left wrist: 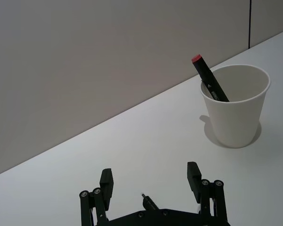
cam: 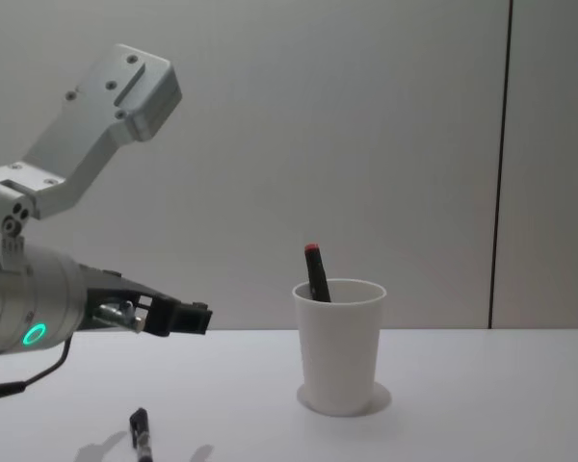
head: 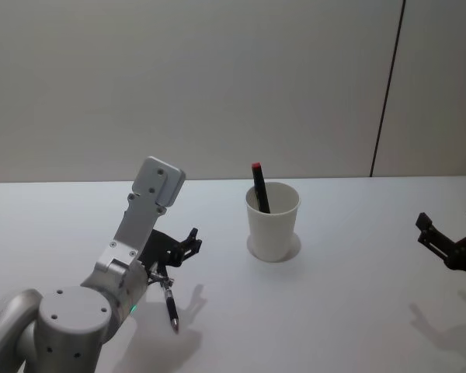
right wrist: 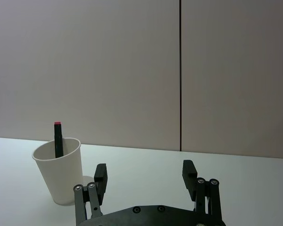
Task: Place the pen into the pen holder.
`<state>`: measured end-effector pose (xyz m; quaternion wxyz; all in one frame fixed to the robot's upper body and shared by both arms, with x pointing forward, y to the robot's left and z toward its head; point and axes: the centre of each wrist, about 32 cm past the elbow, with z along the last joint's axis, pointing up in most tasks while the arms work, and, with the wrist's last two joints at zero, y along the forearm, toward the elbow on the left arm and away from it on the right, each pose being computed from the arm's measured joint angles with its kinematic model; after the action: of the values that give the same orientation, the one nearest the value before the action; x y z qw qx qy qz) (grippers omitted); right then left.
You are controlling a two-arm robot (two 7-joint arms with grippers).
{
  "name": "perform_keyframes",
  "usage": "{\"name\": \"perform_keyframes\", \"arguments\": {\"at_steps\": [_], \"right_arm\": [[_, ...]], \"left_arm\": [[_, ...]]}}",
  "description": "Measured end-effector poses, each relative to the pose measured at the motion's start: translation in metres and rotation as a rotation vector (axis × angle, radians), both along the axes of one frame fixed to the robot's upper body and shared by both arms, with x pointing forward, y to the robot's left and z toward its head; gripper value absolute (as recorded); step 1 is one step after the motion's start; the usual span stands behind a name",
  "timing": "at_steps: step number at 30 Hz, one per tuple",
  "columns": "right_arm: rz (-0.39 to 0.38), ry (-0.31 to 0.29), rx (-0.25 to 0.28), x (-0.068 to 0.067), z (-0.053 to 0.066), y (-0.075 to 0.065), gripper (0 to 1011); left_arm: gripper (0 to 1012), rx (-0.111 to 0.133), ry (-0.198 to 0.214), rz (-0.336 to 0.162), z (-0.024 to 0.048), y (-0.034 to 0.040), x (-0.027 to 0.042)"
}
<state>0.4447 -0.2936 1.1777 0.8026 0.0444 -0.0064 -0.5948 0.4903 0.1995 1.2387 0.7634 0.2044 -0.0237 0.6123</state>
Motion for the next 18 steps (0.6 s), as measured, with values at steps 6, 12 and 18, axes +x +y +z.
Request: {"name": "perform_keyframes", "arguments": {"at_steps": [6,12,18], "right_arm": [[0.000,0.000,0.000,0.0000,0.0000,0.0000,1002],[0.000,0.000,0.000,0.0000,0.0000,0.0000,1001],[0.000,0.000,0.000,0.0000,0.0000,0.0000,1002]], "left_arm": [[1004,-0.015,0.016,0.015,-0.0004,-0.0031,-0.0006],[1004,-0.024,0.029,0.027,-0.0013,-0.0024,0.0005],[1004,-0.024,0.038,0.031,-0.0013,0.0021,0.0035]]}}
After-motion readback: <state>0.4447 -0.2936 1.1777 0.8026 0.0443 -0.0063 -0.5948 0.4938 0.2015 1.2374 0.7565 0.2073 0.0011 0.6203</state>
